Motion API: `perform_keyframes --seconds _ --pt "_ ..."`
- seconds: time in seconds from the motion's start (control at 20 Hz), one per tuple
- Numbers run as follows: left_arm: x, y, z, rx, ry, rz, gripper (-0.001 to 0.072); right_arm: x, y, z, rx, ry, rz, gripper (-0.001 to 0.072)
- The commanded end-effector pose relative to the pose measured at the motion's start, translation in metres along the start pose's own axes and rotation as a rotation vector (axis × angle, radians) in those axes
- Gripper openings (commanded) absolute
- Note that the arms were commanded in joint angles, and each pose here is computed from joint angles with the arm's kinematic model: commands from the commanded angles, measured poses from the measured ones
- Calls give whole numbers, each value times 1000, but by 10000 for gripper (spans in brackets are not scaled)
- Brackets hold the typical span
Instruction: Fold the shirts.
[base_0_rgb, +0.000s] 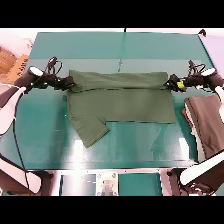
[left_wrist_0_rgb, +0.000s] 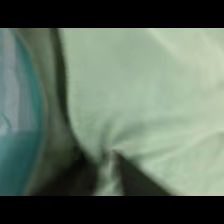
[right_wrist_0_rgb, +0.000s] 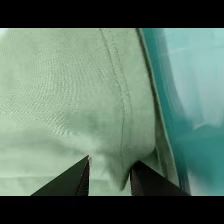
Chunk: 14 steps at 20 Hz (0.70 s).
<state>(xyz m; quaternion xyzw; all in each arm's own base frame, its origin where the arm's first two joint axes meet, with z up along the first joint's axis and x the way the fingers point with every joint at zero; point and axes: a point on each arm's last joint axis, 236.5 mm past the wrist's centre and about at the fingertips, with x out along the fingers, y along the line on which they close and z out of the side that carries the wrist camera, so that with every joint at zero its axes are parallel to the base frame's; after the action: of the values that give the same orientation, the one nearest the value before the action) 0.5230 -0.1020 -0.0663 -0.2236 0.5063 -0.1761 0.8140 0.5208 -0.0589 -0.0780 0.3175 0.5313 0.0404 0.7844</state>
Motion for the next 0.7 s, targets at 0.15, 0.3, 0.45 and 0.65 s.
perform_keyframes --seconds 0.15,0.3,0.45,0.65 --pt "-65 -30 -26 -123 286 -154 606 -90 -12 -10 82 104 -89 260" --pt "-102 -28 -55 -179 429 -158 150 -112 -22 -55 115 200 -131 15" --pt "-124 -18 -93 -166 452 -52 26 -120 -32 -109 187 212 -143 14" --pt "-140 -10 -164 -211 364 57 27 -129 -48 -192 300 144 -172 17"
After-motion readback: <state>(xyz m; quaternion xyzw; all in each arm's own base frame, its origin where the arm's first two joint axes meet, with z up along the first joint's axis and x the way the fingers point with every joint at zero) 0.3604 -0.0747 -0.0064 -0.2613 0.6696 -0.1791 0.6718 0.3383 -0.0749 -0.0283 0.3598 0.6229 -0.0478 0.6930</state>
